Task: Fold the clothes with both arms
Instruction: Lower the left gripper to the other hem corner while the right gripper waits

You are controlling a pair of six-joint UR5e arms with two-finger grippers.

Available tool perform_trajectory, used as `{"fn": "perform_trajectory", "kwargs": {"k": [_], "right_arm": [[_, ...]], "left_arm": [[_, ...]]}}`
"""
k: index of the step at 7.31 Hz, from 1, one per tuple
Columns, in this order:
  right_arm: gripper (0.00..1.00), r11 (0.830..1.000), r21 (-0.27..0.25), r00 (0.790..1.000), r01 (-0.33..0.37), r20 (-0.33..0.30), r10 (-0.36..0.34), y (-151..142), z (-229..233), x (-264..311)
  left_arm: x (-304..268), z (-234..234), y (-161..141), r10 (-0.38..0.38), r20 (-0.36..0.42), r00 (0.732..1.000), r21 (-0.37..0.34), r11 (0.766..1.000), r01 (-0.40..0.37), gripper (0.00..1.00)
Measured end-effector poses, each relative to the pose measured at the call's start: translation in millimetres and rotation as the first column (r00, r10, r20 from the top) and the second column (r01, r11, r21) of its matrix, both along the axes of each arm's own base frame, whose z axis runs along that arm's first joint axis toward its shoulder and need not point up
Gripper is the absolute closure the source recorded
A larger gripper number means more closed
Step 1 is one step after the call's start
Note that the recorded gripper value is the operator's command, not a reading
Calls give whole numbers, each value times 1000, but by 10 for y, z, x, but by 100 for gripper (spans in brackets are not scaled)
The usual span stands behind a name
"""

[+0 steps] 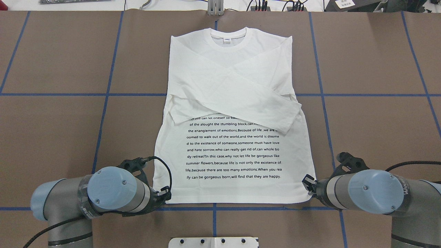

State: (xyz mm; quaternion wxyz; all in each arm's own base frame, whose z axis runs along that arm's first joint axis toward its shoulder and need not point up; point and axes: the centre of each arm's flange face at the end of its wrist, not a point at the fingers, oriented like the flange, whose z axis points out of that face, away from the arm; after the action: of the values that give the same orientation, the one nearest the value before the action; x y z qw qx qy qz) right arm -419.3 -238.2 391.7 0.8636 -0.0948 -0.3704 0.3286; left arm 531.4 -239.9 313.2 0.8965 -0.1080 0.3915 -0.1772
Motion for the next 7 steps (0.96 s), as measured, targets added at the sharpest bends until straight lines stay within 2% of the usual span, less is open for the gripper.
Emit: {"fn": "perform_trajectory", "kwargs": {"k": [2, 3, 4, 7], "right_arm": [[100, 1000, 0, 1000, -1, -1, 1, -3, 6, 2], [100, 1000, 0, 1000, -1, -1, 1, -6, 6, 3], [100, 1000, 0, 1000, -2, 0, 2, -8, 2, 3], [100, 1000, 0, 1000, -2, 0, 2, -8, -2, 4]], "left_arm": [[15, 27, -4, 0, 8, 1000, 0, 1000, 0, 50], [12, 42, -18, -1, 15, 1000, 2, 1000, 1, 67], [4, 54, -41, -8, 23, 1000, 6, 1000, 8, 100], [-31, 6, -75, -18, 18, 1000, 21, 1000, 18, 100]]}}
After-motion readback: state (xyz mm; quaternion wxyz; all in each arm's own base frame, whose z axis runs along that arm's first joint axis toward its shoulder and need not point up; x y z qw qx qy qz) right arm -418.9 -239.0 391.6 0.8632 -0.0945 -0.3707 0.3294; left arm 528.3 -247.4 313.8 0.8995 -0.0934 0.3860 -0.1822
